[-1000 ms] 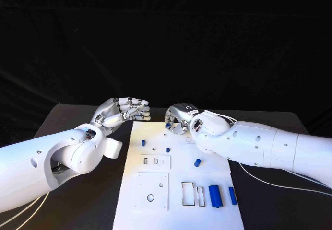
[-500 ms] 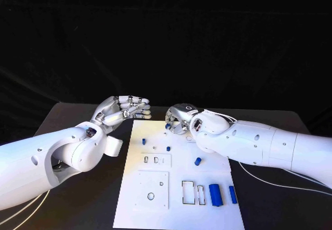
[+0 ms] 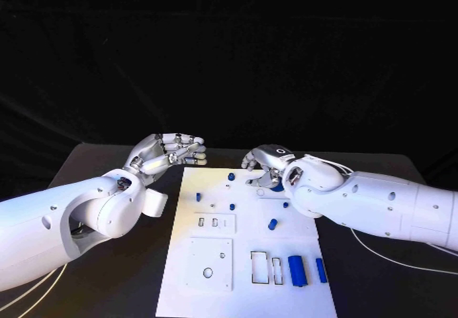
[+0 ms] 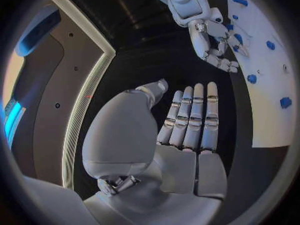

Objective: Assemble the parts on the task board

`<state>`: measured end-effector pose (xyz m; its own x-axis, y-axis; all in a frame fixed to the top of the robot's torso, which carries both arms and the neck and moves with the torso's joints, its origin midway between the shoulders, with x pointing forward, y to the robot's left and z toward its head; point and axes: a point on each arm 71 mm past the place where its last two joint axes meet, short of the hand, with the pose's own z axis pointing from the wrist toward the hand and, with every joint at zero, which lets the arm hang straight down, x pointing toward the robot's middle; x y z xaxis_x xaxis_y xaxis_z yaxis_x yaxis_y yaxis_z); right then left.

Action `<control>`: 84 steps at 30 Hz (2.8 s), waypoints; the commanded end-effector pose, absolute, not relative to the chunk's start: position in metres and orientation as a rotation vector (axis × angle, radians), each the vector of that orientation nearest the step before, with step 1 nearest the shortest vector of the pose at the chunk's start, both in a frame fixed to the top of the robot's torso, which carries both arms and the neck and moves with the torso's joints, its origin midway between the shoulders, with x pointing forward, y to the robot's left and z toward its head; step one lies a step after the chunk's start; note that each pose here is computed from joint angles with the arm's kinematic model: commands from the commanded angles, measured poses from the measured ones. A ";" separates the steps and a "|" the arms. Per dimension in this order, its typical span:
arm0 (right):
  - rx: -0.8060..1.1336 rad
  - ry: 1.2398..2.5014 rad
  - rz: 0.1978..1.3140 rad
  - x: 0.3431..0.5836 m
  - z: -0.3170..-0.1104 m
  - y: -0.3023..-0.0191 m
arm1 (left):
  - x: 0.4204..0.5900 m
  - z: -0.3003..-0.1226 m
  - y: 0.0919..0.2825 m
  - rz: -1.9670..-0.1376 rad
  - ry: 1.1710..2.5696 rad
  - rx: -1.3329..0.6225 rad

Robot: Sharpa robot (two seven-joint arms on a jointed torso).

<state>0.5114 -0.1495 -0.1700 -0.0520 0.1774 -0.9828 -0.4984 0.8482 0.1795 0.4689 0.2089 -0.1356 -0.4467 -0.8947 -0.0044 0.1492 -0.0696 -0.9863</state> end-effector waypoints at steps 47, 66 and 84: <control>0.043 1.803 0.467 0.516 -0.182 -0.225 | 0.474 -0.138 0.208 -1.657 1.403 -0.852; -0.126 1.730 0.346 0.510 -0.182 -0.216 | 0.474 -0.138 0.207 -1.659 1.410 -0.852; -0.168 1.591 0.353 0.496 -0.173 -0.205 | 0.475 -0.139 0.207 -1.660 1.415 -0.854</control>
<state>0.4968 -0.2054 -0.1766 -0.1155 0.1133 -0.9868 -0.3201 0.9362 0.1449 0.4752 0.2098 -0.1397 -0.4528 -0.8916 -0.0024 0.1350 -0.0659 -0.9887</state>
